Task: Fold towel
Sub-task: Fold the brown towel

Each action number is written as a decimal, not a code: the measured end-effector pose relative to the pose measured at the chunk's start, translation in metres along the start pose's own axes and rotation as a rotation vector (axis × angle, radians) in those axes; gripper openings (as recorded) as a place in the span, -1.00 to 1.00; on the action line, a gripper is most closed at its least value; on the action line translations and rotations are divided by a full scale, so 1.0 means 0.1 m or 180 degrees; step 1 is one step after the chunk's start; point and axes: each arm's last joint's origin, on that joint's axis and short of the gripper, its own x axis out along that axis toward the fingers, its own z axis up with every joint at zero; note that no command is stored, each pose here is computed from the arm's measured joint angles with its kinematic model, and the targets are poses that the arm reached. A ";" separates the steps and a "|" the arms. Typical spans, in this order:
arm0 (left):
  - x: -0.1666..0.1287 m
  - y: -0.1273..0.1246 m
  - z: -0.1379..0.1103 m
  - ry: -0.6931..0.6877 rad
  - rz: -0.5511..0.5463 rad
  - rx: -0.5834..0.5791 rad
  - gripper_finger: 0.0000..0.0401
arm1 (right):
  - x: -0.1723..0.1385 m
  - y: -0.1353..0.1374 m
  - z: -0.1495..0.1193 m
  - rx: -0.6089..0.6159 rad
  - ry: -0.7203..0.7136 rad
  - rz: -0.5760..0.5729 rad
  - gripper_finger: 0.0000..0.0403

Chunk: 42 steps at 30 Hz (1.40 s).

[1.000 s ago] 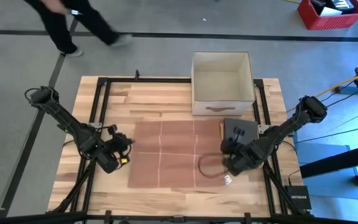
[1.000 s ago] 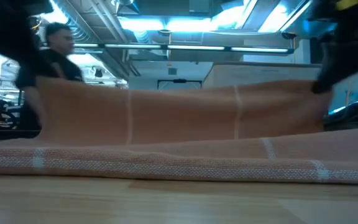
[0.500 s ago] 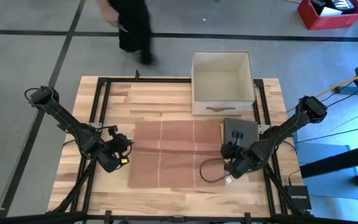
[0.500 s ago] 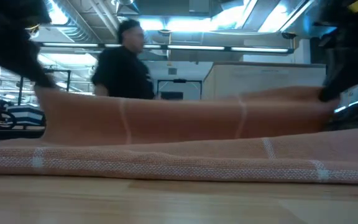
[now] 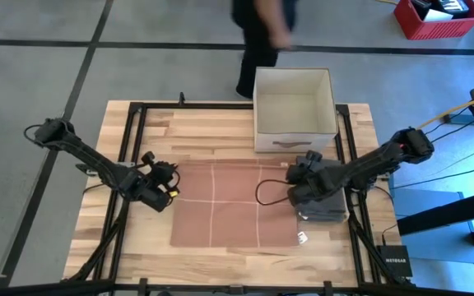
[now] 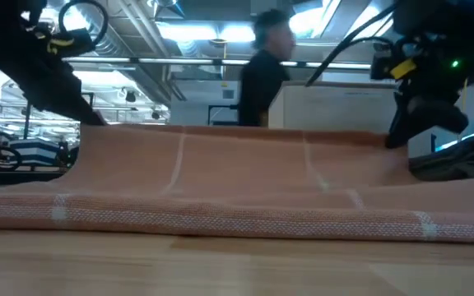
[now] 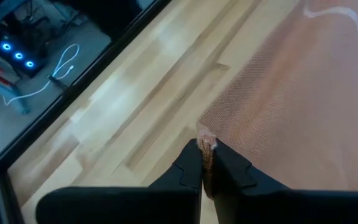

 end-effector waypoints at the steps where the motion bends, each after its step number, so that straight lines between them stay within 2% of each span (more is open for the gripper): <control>1: 0.02 0.01 -0.01 0.0008 0.0019 0.0024 -0.95 | 0.04 0.00 0.00 -0.0002 0.0007 0.0033 -0.92; 5: 0.08 0.00 -0.05 -0.0011 0.0025 0.0153 -0.94 | 0.16 -0.02 0.01 0.0030 0.0015 0.0082 -0.92; 10: 0.14 0.04 -0.08 0.0005 0.0165 0.0210 -0.94 | 0.29 -0.07 -0.01 0.0022 0.0014 -0.0035 -0.92; 17: 0.22 0.05 -0.11 -0.0006 0.0194 0.0053 -0.94 | 0.40 -0.11 0.00 0.0094 0.0027 0.0029 -0.90; 22: 0.25 0.07 -0.10 0.0014 0.0245 0.0007 -0.92 | 0.42 -0.14 0.02 0.0137 0.0010 -0.0060 -0.78; 25: 0.28 0.09 -0.09 0.0077 0.0272 -0.0038 -0.78 | 0.45 -0.18 0.02 0.0181 0.0050 -0.0089 -0.64; 30: 0.31 0.11 -0.09 0.0337 0.0146 -0.0070 -0.37 | 0.48 -0.22 0.02 0.0207 0.0169 -0.0070 -0.31; 34: 0.27 0.09 0.03 0.0583 -0.0147 -0.0173 -0.14 | 0.38 -0.28 0.09 0.0096 0.0333 -0.0064 -0.07; 36: 0.23 0.05 0.12 0.0641 -0.0357 -0.0213 -0.09 | 0.29 -0.30 0.18 0.0108 0.0401 0.0101 0.02; 39: 0.15 -0.07 0.25 0.0624 -0.0934 -0.0356 -0.05 | 0.16 -0.26 0.37 0.0292 0.0302 0.0716 0.09; 42: 0.09 -0.24 0.29 0.0648 -0.1643 -0.0410 -0.05 | 0.04 -0.06 0.52 0.0379 -0.0152 0.1556 0.10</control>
